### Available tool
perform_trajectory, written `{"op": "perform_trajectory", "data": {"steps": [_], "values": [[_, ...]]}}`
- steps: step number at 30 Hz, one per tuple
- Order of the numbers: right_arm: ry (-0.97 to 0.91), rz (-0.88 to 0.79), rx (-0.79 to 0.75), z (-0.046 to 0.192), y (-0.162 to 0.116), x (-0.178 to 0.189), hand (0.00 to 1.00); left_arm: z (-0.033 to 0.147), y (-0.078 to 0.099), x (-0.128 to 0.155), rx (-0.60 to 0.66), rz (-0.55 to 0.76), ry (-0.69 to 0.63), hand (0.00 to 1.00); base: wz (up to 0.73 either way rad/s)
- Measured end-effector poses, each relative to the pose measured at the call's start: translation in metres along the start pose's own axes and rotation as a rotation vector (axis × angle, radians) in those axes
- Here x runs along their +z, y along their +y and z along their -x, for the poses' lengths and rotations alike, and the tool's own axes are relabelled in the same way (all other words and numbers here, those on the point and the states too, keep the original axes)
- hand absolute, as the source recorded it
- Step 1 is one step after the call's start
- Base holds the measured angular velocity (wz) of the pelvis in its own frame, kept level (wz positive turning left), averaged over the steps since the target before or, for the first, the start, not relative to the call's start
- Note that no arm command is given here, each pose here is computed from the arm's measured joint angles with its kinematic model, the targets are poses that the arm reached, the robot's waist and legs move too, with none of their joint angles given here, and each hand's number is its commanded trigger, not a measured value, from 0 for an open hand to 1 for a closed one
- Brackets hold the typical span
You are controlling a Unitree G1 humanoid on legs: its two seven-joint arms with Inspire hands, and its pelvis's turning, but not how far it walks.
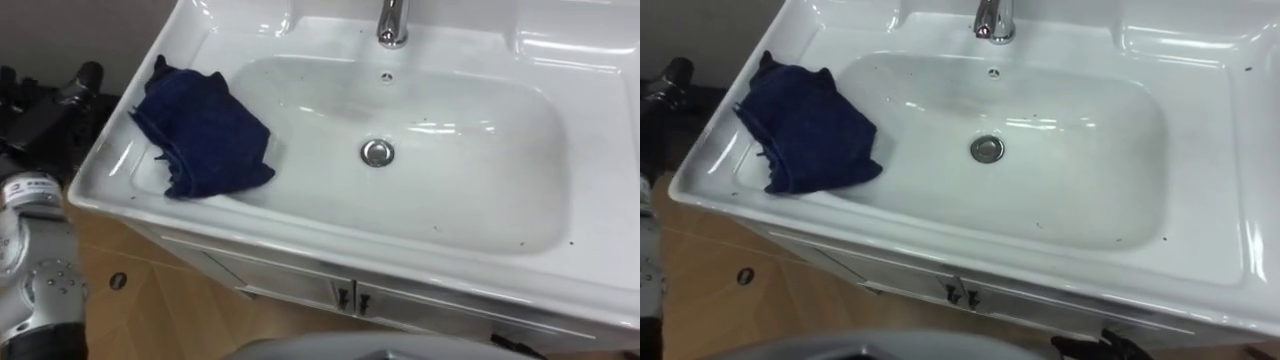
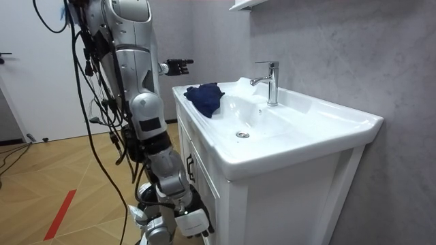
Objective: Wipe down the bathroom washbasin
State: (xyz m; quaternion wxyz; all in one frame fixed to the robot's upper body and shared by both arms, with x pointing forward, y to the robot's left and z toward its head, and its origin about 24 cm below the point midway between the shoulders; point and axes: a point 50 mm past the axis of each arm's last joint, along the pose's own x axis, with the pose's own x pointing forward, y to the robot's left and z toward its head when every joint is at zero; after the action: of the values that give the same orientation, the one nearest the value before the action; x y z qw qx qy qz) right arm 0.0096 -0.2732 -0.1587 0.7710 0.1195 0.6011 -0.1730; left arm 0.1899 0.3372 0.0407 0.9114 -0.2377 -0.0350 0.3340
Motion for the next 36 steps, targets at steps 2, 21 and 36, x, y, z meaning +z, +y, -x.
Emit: {"op": "perform_trajectory", "data": {"steps": [2,21,36], "values": [[0.025,0.002,-0.014,0.001,-0.002,-0.005,0.00,0.000,0.008,0.004,0.071,0.002,-0.014,0.00,0.11],[0.091,0.024,-0.046,0.003,-0.006,-0.013,0.00,0.145,0.182,-0.107,0.860,-0.310,0.661,0.00,0.09],[0.100,0.090,-0.024,0.001,-0.002,-0.006,0.00,0.197,0.184,-0.148,0.364,-0.928,1.236,0.00,0.04]]}}
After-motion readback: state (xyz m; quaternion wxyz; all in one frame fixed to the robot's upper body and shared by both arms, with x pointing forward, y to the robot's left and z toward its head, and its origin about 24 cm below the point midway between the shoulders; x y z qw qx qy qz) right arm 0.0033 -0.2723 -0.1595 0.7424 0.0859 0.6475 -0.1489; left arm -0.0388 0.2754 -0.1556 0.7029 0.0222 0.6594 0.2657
